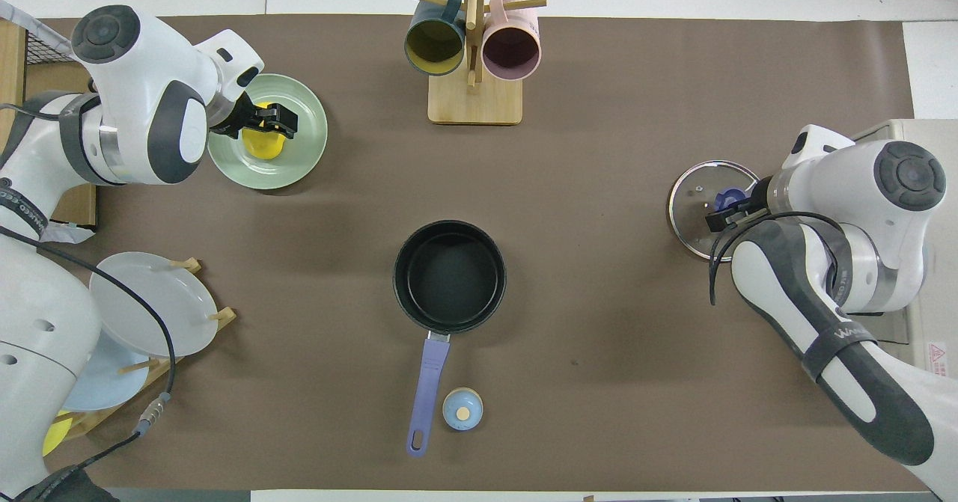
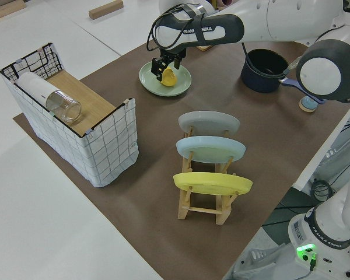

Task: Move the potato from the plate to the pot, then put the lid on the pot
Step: 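Grasp the potato with the left gripper and lift it off the plate, then carry the potato with the left gripper over the black pot, then lower the potato into the pot and open the left gripper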

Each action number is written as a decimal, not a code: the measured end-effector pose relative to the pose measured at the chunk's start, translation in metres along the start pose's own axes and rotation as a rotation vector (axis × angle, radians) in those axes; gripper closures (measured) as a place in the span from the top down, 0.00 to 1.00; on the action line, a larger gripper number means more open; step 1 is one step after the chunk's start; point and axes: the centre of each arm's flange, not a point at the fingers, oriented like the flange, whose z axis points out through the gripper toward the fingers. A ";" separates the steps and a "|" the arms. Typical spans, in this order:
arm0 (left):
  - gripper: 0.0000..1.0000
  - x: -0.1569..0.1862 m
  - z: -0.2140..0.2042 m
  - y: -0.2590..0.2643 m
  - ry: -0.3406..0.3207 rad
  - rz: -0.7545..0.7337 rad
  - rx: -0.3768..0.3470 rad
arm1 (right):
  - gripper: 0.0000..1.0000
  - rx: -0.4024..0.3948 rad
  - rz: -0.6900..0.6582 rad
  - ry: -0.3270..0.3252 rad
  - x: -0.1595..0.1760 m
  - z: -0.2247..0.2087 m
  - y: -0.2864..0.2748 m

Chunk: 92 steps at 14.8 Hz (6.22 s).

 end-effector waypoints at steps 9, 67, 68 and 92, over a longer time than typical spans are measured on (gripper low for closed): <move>1.00 0.004 0.003 0.004 0.033 0.034 0.028 | 0.66 0.000 -0.001 0.001 0.001 0.000 0.000; 0.67 -0.230 -0.084 0.285 -0.041 -0.072 -0.066 | 0.66 0.030 -0.031 -0.172 0.073 -0.196 -0.046; 0.67 -0.229 -0.073 0.287 -0.049 -0.071 -0.060 | 0.66 0.030 -0.030 -0.172 0.073 -0.196 -0.046; 0.67 -0.244 0.017 0.315 -0.097 0.014 0.018 | 0.66 0.030 -0.030 -0.171 0.073 -0.196 -0.046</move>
